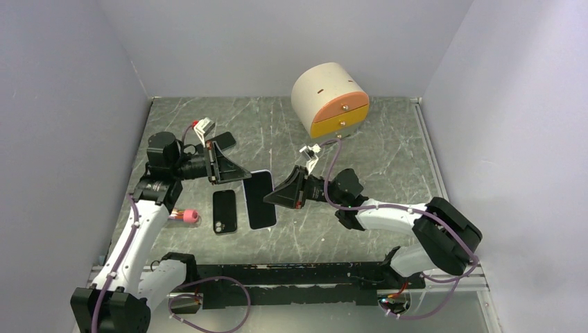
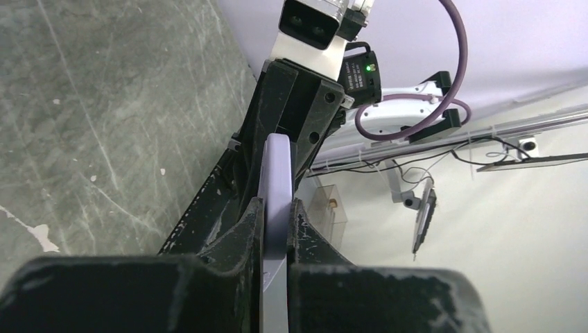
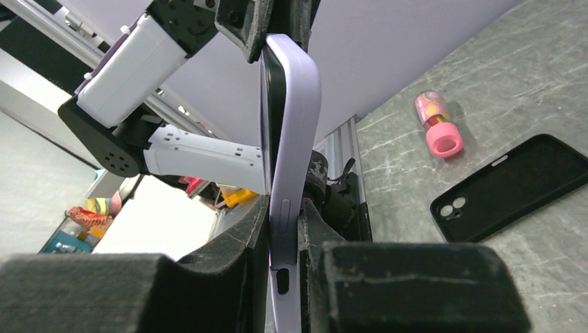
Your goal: Put the phone into the phone case
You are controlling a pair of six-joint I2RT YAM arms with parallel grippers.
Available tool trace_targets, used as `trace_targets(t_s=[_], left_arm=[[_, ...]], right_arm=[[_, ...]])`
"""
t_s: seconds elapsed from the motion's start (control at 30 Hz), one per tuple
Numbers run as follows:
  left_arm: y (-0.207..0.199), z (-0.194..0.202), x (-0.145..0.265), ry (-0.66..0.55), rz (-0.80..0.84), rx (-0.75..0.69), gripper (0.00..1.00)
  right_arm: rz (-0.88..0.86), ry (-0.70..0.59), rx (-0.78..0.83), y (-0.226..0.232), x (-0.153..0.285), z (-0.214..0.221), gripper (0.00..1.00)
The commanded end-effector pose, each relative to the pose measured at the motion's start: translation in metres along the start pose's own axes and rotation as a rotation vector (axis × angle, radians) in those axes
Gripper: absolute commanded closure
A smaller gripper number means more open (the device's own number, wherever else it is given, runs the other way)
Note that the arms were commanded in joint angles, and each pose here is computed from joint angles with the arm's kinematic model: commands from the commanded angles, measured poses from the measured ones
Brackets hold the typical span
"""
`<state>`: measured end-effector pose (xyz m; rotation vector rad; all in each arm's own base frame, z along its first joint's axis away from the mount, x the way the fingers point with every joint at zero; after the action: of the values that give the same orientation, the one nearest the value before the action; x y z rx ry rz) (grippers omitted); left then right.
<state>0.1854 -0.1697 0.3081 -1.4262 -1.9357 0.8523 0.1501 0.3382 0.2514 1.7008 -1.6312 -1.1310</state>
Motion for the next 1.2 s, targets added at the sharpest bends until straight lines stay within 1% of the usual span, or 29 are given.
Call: trace_targets(t_s=[0.0,0.03,0.13,0.17,0.23,0.33,0.47,0.6,0.8,0.93,1.03,1.07,1.1,1.17], left_arm=[[-0.001,0.006,0.003,0.039,-0.073,-0.039,0.9],[-0.002,0.006,0.003,0.04,-0.065,-0.037,0.81],[-0.007,0.006,0.003,0.029,-0.032,-0.017,0.5],[-0.008,0.006,0.003,0.022,-0.025,-0.018,0.43],[-0.008,0.007,0.003,0.009,-0.018,-0.022,0.35],[-0.007,0.009,0.003,0.0,-0.01,-0.019,0.31],[-0.003,0.009,0.001,-0.005,-0.003,-0.017,0.31],[0.004,0.01,-0.001,-0.005,-0.012,-0.008,0.34],[0.009,0.01,-0.004,-0.023,-0.027,-0.008,0.44],[0.011,0.011,-0.005,-0.034,-0.046,-0.009,0.44],[0.011,0.011,-0.006,-0.033,-0.043,-0.008,0.46],[0.011,0.011,-0.007,-0.032,-0.041,-0.008,0.47],[0.011,0.011,-0.007,-0.032,-0.038,-0.01,0.52],[0.01,0.01,-0.008,-0.035,-0.032,-0.017,0.65]], right_arm=[[-0.106,-0.114,0.119,0.03,-0.009,-0.031,1.0],[-0.107,-0.117,0.12,0.031,-0.008,-0.032,1.0],[-0.113,-0.14,0.124,0.034,-0.007,-0.034,1.0],[-0.118,-0.148,0.124,0.036,-0.006,-0.035,1.0],[-0.129,-0.167,0.129,0.041,-0.006,-0.039,1.0],[-0.141,-0.193,0.137,0.046,-0.005,-0.043,1.0],[-0.15,-0.214,0.136,0.05,-0.005,-0.047,1.0],[-0.154,-0.224,0.125,0.049,-0.007,-0.049,1.0],[-0.155,-0.231,0.099,0.044,-0.01,-0.049,1.0],[-0.095,-0.202,0.083,0.033,-0.018,-0.047,1.0],[-0.084,-0.202,0.091,0.032,-0.02,-0.045,1.0],[-0.085,-0.202,0.09,0.032,-0.02,-0.046,1.0],[-0.085,-0.201,0.09,0.032,-0.021,-0.046,1.0],[-0.083,-0.201,0.09,0.032,-0.021,-0.046,1.0]])
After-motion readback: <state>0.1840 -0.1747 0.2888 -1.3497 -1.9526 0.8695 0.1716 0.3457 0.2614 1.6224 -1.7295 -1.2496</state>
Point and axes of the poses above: each gripper's point midway between its finger pads, its own x axis back along the fingers, its own y axis along the line the jaws close on, z = x × y, the point moved 3 cm from there along x, back along the fingers, and after that the axes turned 13 degrees about -x, right-handed, at the moved point
